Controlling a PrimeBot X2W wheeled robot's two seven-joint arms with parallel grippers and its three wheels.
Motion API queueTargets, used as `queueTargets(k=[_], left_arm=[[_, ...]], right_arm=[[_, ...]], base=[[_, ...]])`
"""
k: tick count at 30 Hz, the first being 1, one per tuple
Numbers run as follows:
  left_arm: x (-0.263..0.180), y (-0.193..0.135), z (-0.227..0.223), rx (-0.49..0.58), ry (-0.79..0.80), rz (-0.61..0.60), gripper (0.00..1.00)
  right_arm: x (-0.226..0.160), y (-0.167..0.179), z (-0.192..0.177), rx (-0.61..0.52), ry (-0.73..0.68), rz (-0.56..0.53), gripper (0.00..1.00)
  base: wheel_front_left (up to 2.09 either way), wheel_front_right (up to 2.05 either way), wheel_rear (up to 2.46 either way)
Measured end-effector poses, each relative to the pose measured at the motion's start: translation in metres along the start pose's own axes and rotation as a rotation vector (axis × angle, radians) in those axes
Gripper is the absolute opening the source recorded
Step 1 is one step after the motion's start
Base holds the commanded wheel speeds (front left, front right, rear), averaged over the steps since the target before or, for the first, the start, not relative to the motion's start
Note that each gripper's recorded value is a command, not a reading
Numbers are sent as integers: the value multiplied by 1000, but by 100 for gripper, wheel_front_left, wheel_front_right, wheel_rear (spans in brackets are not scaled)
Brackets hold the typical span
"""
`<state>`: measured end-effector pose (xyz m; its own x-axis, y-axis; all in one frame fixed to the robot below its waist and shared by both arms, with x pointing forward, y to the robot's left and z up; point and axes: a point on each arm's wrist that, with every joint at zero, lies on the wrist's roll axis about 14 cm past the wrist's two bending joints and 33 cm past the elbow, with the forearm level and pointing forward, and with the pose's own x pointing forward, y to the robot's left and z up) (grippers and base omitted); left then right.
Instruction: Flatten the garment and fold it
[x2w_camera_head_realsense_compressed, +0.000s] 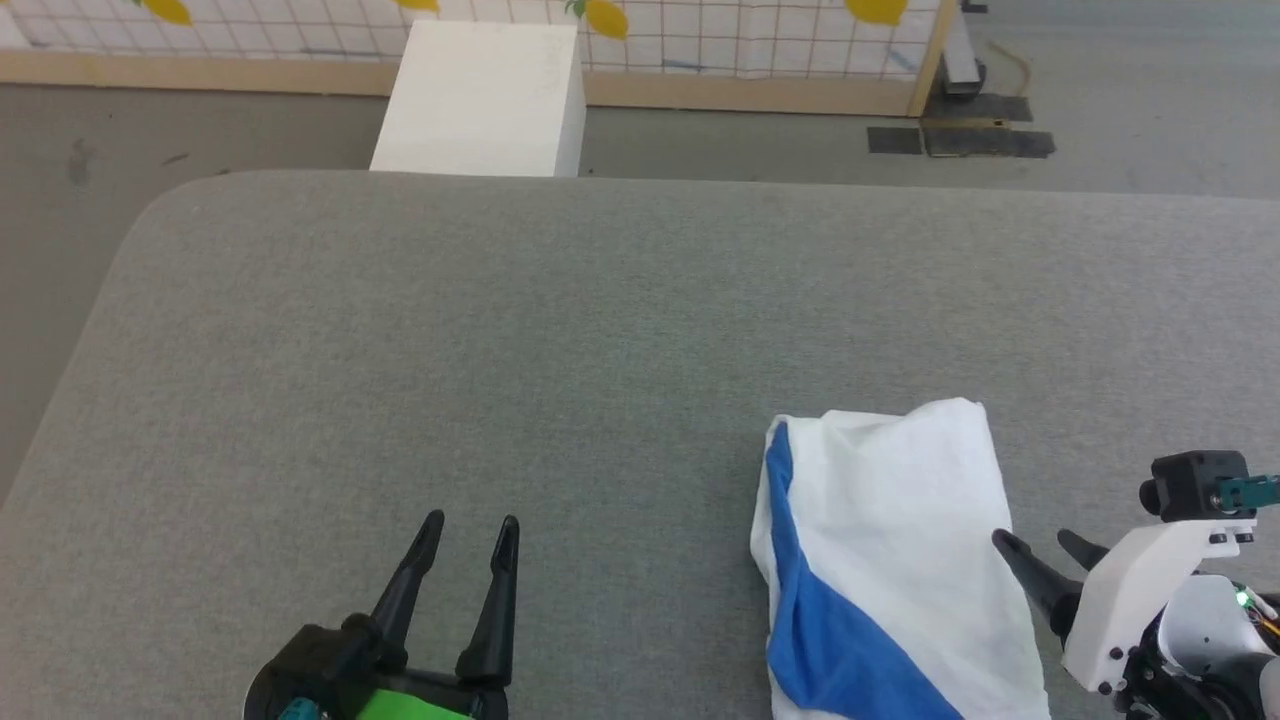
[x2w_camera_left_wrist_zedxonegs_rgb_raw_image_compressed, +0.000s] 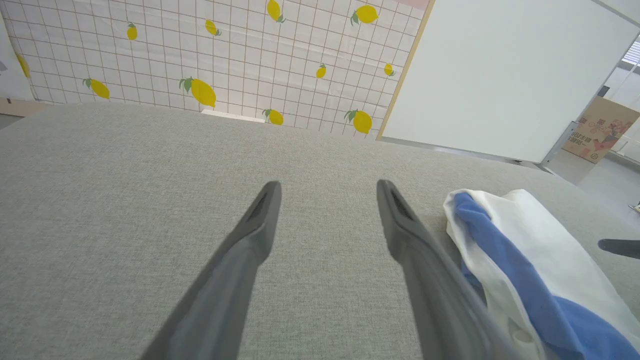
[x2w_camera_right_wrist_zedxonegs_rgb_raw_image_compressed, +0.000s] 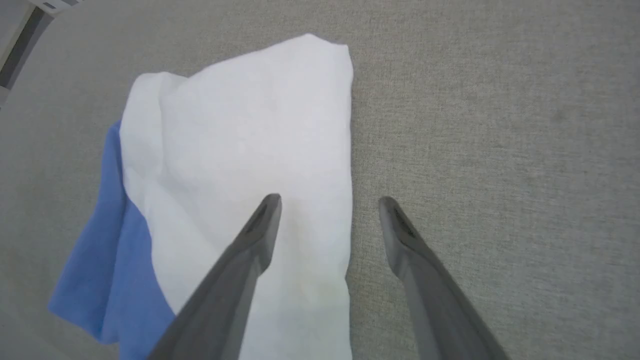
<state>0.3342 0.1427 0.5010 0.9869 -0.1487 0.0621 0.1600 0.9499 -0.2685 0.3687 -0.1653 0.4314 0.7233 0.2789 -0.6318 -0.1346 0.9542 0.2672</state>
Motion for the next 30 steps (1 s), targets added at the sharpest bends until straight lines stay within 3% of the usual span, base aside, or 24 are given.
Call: queueTargets(k=[16, 17, 18, 19, 30], left_arm=[[1, 20, -7, 13, 30, 60, 100], [1, 20, -8, 14, 32, 58, 100], [1, 21, -8, 15, 34, 58, 100], [2, 21, -9, 17, 35, 57, 100], [4, 14, -3, 14, 12, 30, 100]], right_arm=[[45, 2, -34, 39, 236, 39, 100], [47, 3, -34, 37, 241, 40, 80], [48, 3, -33, 38, 241, 40, 33], [50, 3, -33, 38, 242, 40, 0], [45, 7, -21, 13, 169, 40, 0]], base=[[0, 0, 0], [0, 0, 0], [0, 0, 0], [0, 0, 0], [0, 0, 0]])
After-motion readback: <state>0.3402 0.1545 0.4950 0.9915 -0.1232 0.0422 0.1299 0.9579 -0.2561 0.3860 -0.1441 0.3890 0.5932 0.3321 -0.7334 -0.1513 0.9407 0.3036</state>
